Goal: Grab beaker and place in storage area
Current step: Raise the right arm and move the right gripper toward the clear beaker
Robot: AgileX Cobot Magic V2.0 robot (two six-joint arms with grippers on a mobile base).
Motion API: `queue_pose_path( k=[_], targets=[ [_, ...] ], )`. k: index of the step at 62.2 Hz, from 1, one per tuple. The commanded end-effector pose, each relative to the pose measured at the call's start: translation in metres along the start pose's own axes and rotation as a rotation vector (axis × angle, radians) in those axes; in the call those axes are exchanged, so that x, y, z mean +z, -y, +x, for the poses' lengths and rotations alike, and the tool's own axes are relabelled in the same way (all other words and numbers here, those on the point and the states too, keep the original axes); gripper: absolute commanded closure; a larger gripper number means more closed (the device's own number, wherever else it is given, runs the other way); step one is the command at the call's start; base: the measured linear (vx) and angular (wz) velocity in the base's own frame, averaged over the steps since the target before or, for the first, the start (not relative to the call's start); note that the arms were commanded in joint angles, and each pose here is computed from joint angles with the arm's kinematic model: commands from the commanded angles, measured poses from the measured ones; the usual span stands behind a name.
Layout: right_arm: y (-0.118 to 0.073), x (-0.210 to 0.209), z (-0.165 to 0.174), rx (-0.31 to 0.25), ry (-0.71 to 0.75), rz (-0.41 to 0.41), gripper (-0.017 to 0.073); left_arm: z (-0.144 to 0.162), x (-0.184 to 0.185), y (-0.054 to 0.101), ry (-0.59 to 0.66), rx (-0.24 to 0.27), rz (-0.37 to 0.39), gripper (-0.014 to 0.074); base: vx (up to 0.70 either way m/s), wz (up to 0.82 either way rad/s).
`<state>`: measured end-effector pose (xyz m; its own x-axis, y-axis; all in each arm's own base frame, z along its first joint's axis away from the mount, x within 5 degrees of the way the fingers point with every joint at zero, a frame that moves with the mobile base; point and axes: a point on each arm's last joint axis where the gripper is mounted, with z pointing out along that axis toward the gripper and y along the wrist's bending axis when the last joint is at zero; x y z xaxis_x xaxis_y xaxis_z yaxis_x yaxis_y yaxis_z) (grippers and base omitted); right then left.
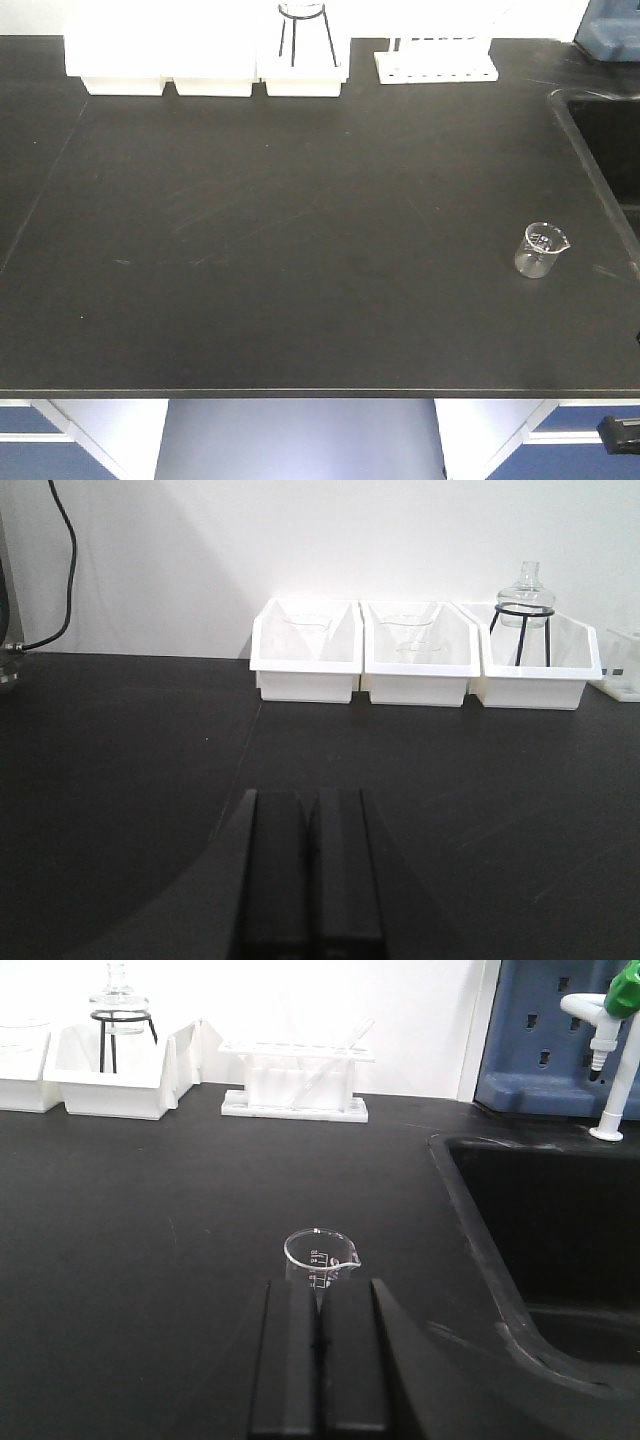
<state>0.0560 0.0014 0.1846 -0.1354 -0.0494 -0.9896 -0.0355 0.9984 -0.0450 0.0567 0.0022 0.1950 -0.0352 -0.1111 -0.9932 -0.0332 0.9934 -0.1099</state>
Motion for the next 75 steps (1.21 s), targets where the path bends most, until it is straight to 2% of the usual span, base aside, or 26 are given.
queue_pose_path(
  k=[1,30,37,43,51,56,65,75],
  targets=[
    [0.0,-0.001,-0.005,-0.013,0.086,0.008,0.0567,-0.001,-0.001,0.002,0.078,-0.011,0.028,0.0602,0.0,0.0],
    [0.0,-0.001,-0.006,-0.013,0.098,0.008,0.0567,-0.001,-0.001,0.002,0.078,-0.011,0.028,0.0602,0.0,0.0],
    [0.0,-0.001,-0.01,-0.013,0.134,0.008,0.0567,-0.001,-0.001,0.002,0.078,-0.011,0.028,0.0602,0.0,0.0],
    [0.0,-0.003,-0.018,-0.01,0.226,0.008,0.0567,-0.001,-0.001,0.002,0.078,-0.011,0.028,0.0602,0.0,0.0],
    [0.001,-0.01,-0.041,-0.002,0.413,0.01,0.0567,-0.001,-0.001,0.002,0.078,-0.011,0.028,0.0602,0.0,0.0],
    [0.002,-0.019,-0.064,-0.002,0.474,0.011,0.0567,-0.001,-0.001,0.002,0.078,-0.011,0.028,0.0602,0.0,0.0],
    [0.004,-0.03,-0.107,-0.001,0.427,0.015,0.0567,-0.001,-0.001,0.002,0.078,-0.011,0.028,0.0602,0.0,0.0],
    [0.007,-0.019,-0.15,0.0,0.339,0.014,0.0567,-0.001,-0.001,0.002,0.078,-0.011,0.028,0.0602,0.0,0.0]
  ],
)
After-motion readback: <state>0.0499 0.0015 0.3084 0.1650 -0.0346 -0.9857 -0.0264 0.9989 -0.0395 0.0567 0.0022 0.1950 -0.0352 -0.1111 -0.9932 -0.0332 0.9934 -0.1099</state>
